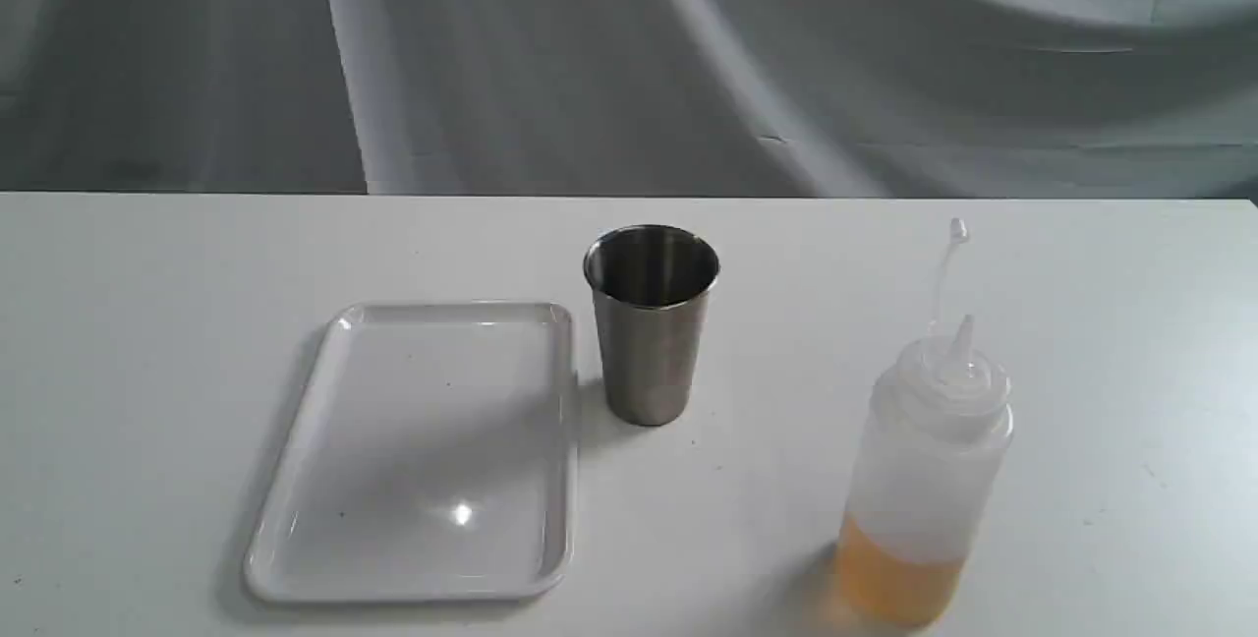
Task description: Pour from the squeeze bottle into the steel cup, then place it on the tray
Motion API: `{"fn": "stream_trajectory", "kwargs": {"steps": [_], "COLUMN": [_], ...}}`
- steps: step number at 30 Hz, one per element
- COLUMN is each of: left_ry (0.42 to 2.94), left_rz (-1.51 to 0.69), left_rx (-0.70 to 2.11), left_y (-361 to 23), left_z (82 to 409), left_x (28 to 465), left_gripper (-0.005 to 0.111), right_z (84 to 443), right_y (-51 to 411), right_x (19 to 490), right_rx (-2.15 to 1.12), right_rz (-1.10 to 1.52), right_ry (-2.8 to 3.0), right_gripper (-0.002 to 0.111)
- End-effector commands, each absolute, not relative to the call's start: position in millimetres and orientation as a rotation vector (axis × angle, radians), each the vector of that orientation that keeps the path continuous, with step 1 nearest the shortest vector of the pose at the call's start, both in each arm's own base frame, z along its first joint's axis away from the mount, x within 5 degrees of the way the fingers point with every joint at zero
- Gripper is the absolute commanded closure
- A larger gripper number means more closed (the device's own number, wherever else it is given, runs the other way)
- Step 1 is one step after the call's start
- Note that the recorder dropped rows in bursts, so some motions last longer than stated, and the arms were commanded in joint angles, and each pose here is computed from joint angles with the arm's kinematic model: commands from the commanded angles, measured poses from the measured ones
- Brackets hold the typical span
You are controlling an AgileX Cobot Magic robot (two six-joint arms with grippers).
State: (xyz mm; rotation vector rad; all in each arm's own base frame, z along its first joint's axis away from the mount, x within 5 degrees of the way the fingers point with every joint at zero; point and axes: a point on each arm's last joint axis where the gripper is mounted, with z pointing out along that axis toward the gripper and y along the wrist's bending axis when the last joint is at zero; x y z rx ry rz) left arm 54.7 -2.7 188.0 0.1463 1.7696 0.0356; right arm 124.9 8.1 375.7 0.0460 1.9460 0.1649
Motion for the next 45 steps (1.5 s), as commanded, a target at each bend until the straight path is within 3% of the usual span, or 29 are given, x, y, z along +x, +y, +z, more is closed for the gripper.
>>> {"fn": "stream_trajectory", "kwargs": {"steps": [1, 7, 18, 31, 45], "left_ry": [1.762, 1.762, 1.762, 1.762, 1.762], "left_rz": [0.032, 0.032, 0.032, 0.032, 0.032], "left_rx": [0.147, 0.147, 0.147, 0.147, 0.147], "left_y": [-2.9, -2.9, -2.9, -2.9, -2.9], "left_z": [187.4, 187.4, 187.4, 187.4, 187.4], "left_x": [54.6, 54.6, 54.6, 54.6, 54.6], "left_gripper": [0.098, 0.098, 0.098, 0.098, 0.098], "right_z": [380.9, 363.3, 290.6, 248.1, 194.7], "right_y": [7.3, 5.5, 3.7, 35.8, 39.7], "right_x": [126.2, 133.6, 137.5, 133.1, 154.7], "right_rx": [0.043, 0.063, -0.021, -0.285, -0.265], "right_rz": [0.154, 0.142, 0.051, 0.173, 0.150], "right_ry": [1.900, 1.859, 1.978, 2.025, 2.206], "right_gripper": [0.108, 0.108, 0.108, 0.108, 0.108]}}
